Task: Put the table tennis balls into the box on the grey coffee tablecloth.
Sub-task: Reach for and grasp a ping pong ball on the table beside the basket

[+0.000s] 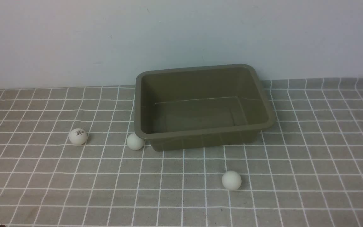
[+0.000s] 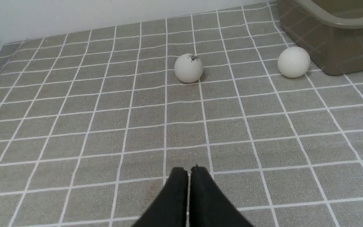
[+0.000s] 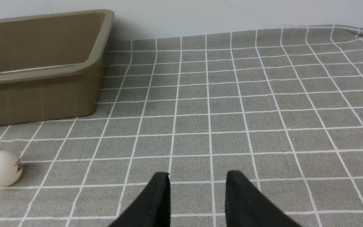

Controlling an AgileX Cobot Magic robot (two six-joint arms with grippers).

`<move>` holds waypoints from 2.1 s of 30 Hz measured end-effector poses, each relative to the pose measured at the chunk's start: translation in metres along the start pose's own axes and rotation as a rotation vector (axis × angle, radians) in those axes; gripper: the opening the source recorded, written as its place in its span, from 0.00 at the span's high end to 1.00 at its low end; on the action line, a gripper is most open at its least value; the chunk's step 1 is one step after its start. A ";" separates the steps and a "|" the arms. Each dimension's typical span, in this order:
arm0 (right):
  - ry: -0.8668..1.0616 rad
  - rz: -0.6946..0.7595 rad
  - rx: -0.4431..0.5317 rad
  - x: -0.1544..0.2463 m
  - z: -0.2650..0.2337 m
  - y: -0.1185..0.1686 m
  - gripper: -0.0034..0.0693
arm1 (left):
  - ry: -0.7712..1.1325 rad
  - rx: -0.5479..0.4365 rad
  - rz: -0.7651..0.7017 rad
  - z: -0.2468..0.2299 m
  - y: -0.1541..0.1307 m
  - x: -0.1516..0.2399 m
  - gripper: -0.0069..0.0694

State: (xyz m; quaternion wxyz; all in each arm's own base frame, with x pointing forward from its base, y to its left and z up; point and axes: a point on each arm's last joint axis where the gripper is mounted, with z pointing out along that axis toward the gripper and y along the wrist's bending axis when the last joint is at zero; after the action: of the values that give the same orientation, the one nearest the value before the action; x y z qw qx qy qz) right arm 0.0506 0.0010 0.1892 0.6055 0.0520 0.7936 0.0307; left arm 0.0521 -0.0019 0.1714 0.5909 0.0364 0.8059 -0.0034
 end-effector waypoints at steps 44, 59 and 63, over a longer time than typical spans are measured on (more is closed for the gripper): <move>0.000 0.000 0.000 0.000 0.000 0.000 0.63 | -0.067 -0.016 0.052 0.000 0.001 -0.005 0.92; -0.039 0.812 -0.221 -0.011 -0.002 0.016 0.63 | -0.488 0.130 -0.585 -0.011 0.002 -0.043 0.92; -0.094 0.904 -0.245 -0.017 -0.003 0.016 0.63 | -0.584 0.138 -0.595 -0.015 0.004 -0.050 0.92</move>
State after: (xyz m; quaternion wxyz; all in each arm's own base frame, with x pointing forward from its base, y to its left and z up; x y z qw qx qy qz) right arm 0.0528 0.0144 0.2077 0.5684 0.3219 0.6537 0.3821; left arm 0.0529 -0.0001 0.2235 0.7638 -0.1610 0.5779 -0.2379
